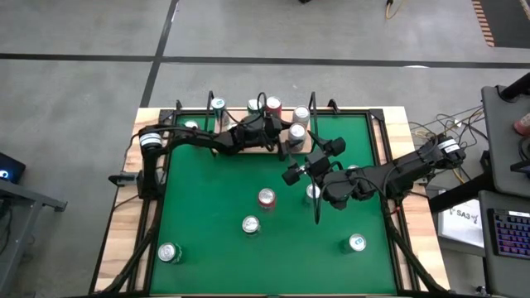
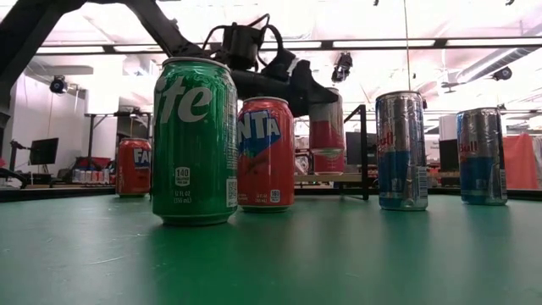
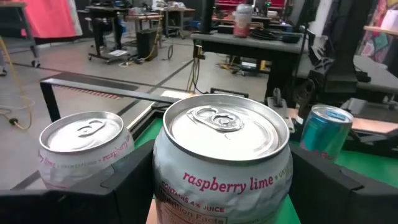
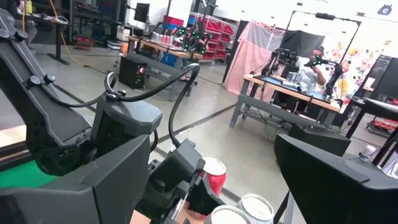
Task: Pick and place cans onto a shelf
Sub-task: Put the pink white soda can on the shelf aligned with the other pink white soda can, then adjust the pink white soda can on the shelf
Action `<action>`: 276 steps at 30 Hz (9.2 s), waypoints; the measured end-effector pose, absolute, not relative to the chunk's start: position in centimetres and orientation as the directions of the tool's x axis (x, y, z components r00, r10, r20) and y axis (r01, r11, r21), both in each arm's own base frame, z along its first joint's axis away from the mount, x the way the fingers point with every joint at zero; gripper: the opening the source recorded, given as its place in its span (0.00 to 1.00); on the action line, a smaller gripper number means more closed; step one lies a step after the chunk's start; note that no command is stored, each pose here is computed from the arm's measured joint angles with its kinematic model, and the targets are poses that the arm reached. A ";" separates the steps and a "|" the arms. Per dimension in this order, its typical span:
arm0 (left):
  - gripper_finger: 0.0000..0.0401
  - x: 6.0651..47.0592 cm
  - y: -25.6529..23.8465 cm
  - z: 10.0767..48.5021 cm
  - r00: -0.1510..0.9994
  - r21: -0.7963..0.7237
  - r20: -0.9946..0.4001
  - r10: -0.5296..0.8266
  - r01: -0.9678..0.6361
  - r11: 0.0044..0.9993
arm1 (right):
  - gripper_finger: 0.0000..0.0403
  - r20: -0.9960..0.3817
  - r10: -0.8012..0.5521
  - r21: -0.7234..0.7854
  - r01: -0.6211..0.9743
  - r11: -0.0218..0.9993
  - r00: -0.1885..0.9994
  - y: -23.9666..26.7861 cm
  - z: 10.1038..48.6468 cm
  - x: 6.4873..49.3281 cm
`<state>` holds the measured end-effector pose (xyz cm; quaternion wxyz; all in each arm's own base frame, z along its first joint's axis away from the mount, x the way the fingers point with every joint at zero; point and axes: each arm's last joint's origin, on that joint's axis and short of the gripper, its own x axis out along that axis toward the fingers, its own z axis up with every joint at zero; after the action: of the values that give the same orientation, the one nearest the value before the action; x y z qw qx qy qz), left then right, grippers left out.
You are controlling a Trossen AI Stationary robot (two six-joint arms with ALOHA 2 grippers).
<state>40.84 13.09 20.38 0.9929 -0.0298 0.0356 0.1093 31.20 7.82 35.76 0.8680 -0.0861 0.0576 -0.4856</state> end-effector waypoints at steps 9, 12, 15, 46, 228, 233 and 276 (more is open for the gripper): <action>0.70 41.5 11.9 19.4 0.962 -0.049 -0.087 0.261 -0.265 0.963 | 0.83 -0.021 -0.853 -0.225 0.829 0.512 0.521 7.8 35.6 31.2; 0.70 41.6 12.0 19.1 0.947 -0.042 -0.088 0.309 -0.313 0.949 | 0.83 -0.023 -0.853 -0.234 0.827 0.511 0.521 7.8 35.5 31.2; 0.70 41.6 12.0 19.0 0.939 -0.031 -0.087 0.332 -0.336 0.941 | 0.83 -0.024 -0.853 -0.238 0.826 0.511 0.521 7.8 35.5 31.2; 0.71 41.7 12.1 18.1 0.933 -0.028 -0.110 0.341 -0.346 0.938 | 0.83 -0.026 -0.853 -0.231 0.827 0.512 0.521 7.8 35.4 31.2; 0.00 26.2 5.3 27.5 0.977 0.395 0.008 0.213 -0.199 0.897 | 0.03 -0.735 -0.527 -0.097 0.702 0.705 0.428 -17.4 30.7 30.6; 0.00 26.2 5.3 27.5 0.977 0.400 0.009 0.213 -0.199 0.895 | 0.03 -0.748 -0.530 -0.109 0.715 0.690 0.398 -18.5 29.9 30.6; 0.00 26.2 5.3 27.6 0.977 0.400 0.016 0.213 -0.201 0.894 | 0.03 -0.803 -0.440 -0.023 0.717 0.697 0.402 -17.0 29.2 31.2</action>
<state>26.20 5.30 27.61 0.9731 0.2038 0.0140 0.1064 31.17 -17.01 29.17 0.8207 0.1657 0.4182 -0.3523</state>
